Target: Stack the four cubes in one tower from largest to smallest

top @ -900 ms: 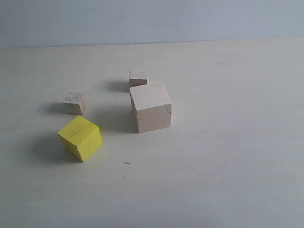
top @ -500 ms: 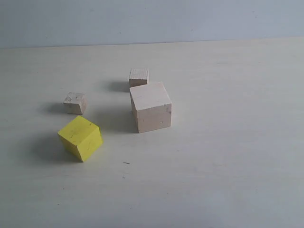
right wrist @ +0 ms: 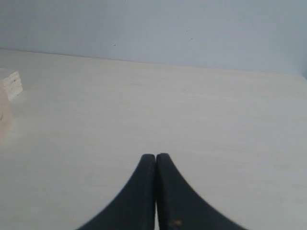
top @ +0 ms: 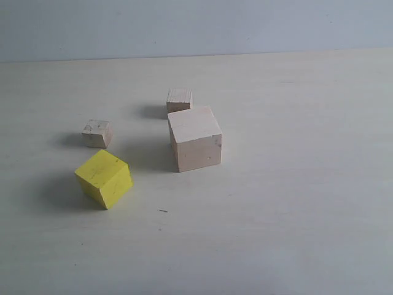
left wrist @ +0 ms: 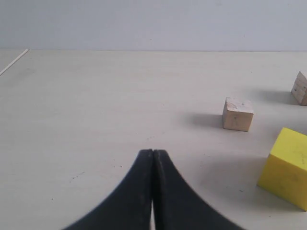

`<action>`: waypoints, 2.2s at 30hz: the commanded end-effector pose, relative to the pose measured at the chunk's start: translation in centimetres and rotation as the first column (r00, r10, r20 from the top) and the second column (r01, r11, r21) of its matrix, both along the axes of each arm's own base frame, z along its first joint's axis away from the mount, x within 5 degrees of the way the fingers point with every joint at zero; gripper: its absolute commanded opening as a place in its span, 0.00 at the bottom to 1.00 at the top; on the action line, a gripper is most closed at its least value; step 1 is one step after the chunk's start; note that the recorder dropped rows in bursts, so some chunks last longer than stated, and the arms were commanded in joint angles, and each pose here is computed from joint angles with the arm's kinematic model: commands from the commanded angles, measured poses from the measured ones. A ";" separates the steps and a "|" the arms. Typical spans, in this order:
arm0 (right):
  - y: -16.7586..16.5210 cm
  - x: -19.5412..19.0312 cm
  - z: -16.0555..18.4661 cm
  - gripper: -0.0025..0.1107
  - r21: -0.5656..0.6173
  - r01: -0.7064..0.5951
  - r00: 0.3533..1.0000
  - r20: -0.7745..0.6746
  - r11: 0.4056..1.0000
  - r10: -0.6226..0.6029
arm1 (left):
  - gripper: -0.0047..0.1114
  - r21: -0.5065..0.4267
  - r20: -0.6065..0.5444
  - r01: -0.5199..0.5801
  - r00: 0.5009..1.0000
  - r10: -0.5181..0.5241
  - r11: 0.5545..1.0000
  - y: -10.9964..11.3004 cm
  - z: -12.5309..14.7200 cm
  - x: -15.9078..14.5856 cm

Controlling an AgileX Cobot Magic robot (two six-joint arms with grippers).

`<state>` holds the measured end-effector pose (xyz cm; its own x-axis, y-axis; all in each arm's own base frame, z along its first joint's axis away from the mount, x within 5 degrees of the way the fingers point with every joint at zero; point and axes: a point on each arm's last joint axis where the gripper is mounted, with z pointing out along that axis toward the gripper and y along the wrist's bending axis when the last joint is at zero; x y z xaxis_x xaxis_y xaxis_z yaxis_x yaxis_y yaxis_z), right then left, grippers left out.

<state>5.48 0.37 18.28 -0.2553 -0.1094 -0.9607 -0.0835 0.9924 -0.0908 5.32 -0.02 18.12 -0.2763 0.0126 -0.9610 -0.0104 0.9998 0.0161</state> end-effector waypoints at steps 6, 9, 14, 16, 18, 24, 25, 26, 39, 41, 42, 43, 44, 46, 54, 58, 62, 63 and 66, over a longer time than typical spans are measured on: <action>0.3 0.0 0.1 0.02 0.104 -0.006 1.000 0.019 0.995 0.004 | 0.04 -0.009 0.014 0.007 1.000 -0.007 1.000 -0.1 0.0 0.0; 0.6 0.0 0.2 0.02 0.226 -0.014 1.000 0.014 0.974 0.011 | 0.04 -0.009 0.014 0.007 1.000 -0.007 1.000 -0.1 0.0 0.0; 0.7 0.0 0.2 0.02 0.266 -0.017 1.000 0.012 0.964 0.014 | 0.04 -0.009 0.014 0.007 1.000 -0.007 1.000 -0.1 0.0 0.0; 0.7 0.0 0.2 0.02 0.266 -0.017 1.000 0.012 0.964 0.014 | 0.04 -0.009 0.014 0.007 1.000 -0.007 1.000 -0.1 0.0 0.0; 0.7 0.0 0.2 0.02 0.266 -0.017 1.000 0.012 0.964 0.014 | 0.04 -0.009 0.014 0.007 1.000 -0.007 1.000 -0.1 0.0 0.0; 0.4 0.2 1.5 0.02 0.269 -0.012 0.988 0.152 0.963 -0.030 | 0.04 0.025 0.049 0.002 0.999 -0.003 1.000 0.1 0.3 0.1; 0.2 0.3 1.9 0.02 0.283 -0.011 0.979 0.199 0.959 -0.047 | 0.04 0.026 0.076 -0.001 0.997 -0.001 1.000 0.1 0.6 0.1; 0.1 0.3 2.4 0.02 0.294 -0.011 0.966 0.249 0.956 -0.066 | 0.04 0.025 0.121 -0.004 0.993 0.001 1.000 0.1 1.0 0.2; -0.7 0.0 4.8 0.02 0.316 -0.008 0.861 0.484 0.949 -0.155 | 0.04 0.029 0.443 -0.034 0.896 0.018 0.999 0.3 4.0 0.2; -0.8 -0.1 4.8 0.02 0.317 -0.008 0.857 0.491 0.948 -0.157 | 0.04 0.029 0.443 -0.034 0.896 0.018 0.999 0.3 4.0 0.2; -0.8 -0.1 4.9 0.02 0.317 -0.007 0.851 0.501 0.948 -0.161 | 0.04 0.029 0.443 -0.034 0.896 0.018 0.999 0.3 4.0 0.2; -0.9 -0.2 5.1 0.02 0.319 -0.007 0.837 0.521 0.948 -0.169 | 0.04 0.029 0.443 -0.034 0.896 0.018 0.999 0.3 4.0 0.2; -0.9 -0.2 5.3 0.02 0.337 -0.011 0.827 0.533 0.942 -0.181 | 0.04 0.029 0.451 -0.035 0.892 0.018 0.999 0.3 4.1 0.2; -1.1 -0.4 5.6 0.02 0.432 -0.044 0.806 0.548 0.901 -0.224 | 0.04 -0.033 0.492 -0.027 0.870 0.039 0.999 0.3 4.5 0.1; -0.4 -1.5 12.8 0.02 0.248 -0.084 0.750 0.654 0.965 -0.103 | 0.04 -0.161 0.520 0.018 0.852 0.069 0.987 0.2 9.6 -0.6; 0.1 1.2 18.9 0.02 0.264 -0.111 0.819 0.570 0.958 -0.063 | 0.04 -0.155 0.419 0.009 0.906 0.057 0.988 0.2 16.3 1.5; 3.0 7.0 21.1 0.02 0.177 -0.214 0.946 0.284 0.961 0.158 | 0.04 -0.131 0.123 0.116 0.987 -0.100 0.984 -1.4 18.9 6.6; 4.4 8.4 20.8 0.02 0.151 -0.260 0.956 0.181 0.954 0.232 | 0.04 -0.118 0.038 0.203 0.979 -0.200 0.972 -2.7 18.8 8.0; 8.7 12.2 17.9 0.02 0.119 -0.374 0.917 -0.103 0.920 0.386 | 0.04 -0.057 -0.231 0.424 0.875 -0.425 0.904 -6.5 16.7 10.6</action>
<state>15.71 6.73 38.40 -0.1776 -0.0106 -0.9840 -0.3950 0.9166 0.0614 14.68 -4.23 36.30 -0.3326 0.0493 -0.9418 0.2868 0.9566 -0.0512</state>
